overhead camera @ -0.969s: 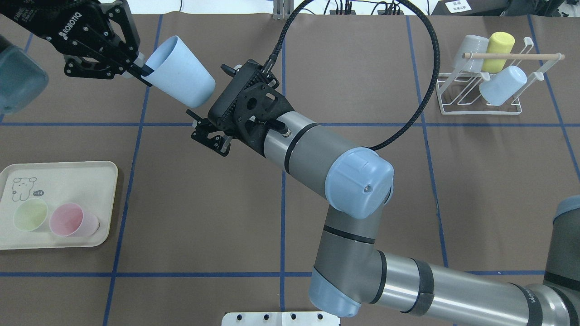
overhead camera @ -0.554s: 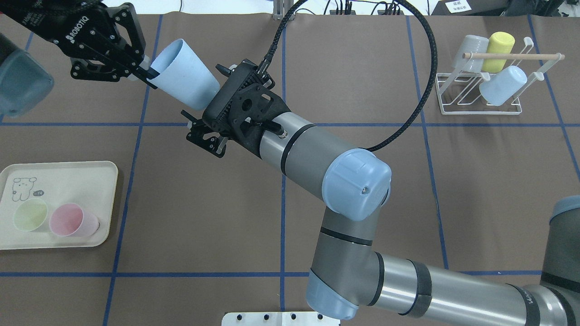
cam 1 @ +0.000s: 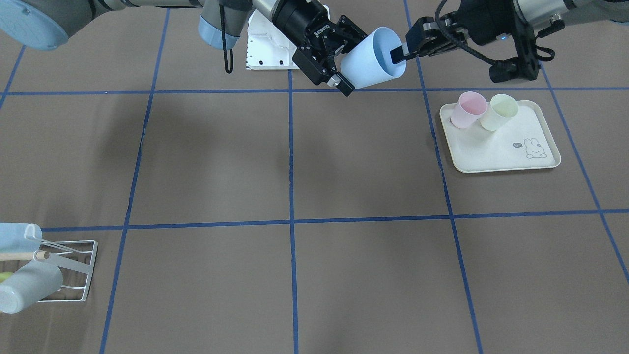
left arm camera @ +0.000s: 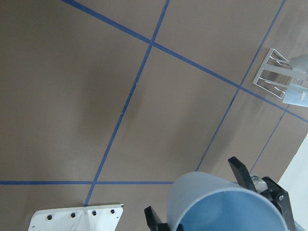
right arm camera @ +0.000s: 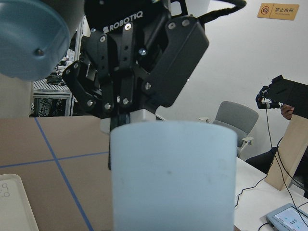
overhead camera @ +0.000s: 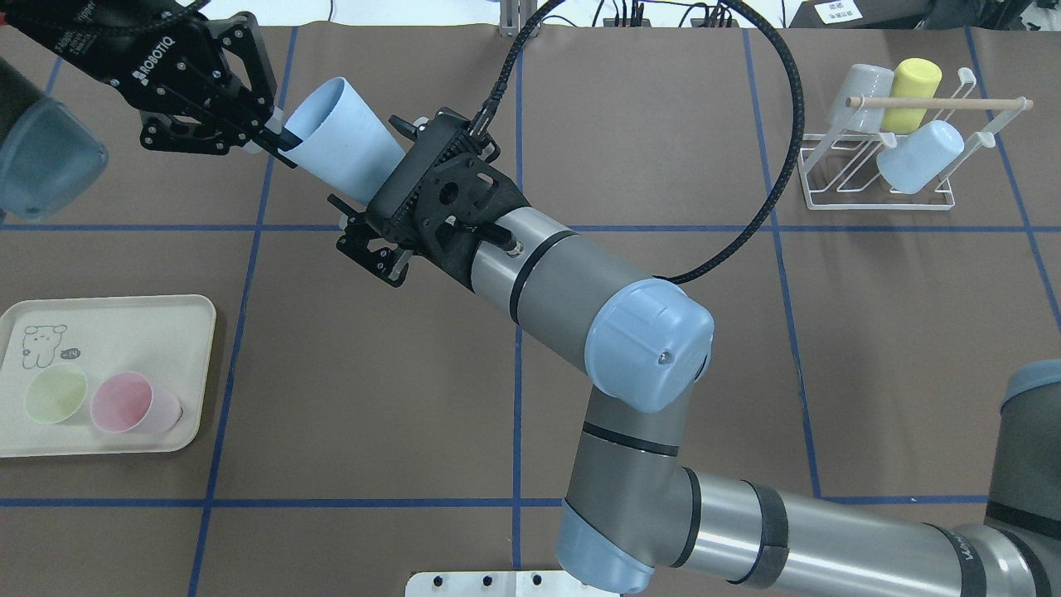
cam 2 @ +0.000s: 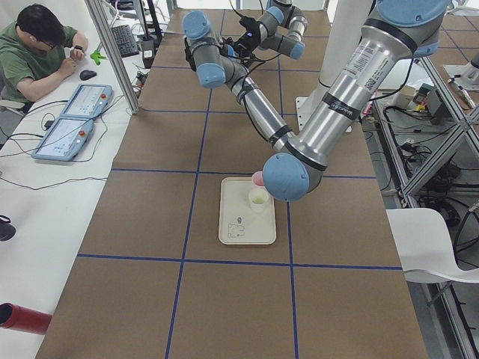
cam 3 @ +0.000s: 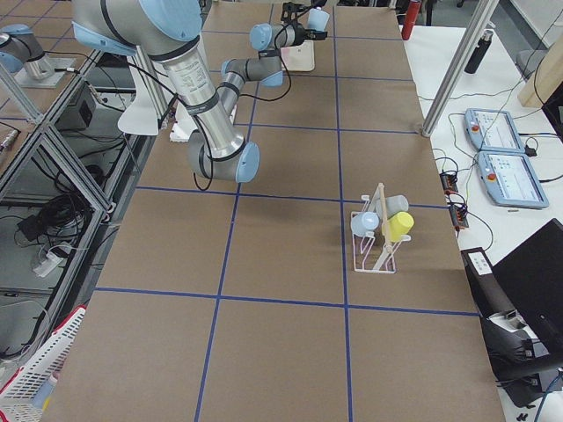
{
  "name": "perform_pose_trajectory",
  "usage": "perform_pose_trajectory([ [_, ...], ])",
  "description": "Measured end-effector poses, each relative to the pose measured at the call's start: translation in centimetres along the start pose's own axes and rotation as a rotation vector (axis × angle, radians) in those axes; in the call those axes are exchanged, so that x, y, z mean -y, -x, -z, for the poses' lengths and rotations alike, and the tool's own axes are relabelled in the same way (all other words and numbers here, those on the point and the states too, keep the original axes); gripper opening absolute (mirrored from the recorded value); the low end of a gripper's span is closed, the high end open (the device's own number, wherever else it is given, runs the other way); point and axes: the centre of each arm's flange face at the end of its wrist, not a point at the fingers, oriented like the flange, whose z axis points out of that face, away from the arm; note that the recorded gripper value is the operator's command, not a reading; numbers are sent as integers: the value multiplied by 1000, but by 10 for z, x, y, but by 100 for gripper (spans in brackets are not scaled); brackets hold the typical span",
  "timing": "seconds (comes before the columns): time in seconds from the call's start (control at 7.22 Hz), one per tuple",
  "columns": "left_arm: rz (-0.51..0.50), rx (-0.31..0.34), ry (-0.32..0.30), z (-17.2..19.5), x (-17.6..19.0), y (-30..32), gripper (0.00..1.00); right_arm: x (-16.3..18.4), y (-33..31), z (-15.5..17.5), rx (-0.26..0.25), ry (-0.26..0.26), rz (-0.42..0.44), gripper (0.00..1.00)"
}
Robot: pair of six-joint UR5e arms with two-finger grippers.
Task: Transfer IKEA cup to right arm and place on rack
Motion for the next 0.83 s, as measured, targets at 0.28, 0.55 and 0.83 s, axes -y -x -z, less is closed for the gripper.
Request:
perform_pose_trajectory([
  [0.28,-2,1,2,-2,-1,0,0,0,2,0,0,0,-1,88],
  [0.55,-2,2,3,-4,-1,0,0,0,3,0,1,0,-1,88],
  [0.83,-1,3,3,-5,-1,0,0,-1,4,0,-1,0,-2,88],
])
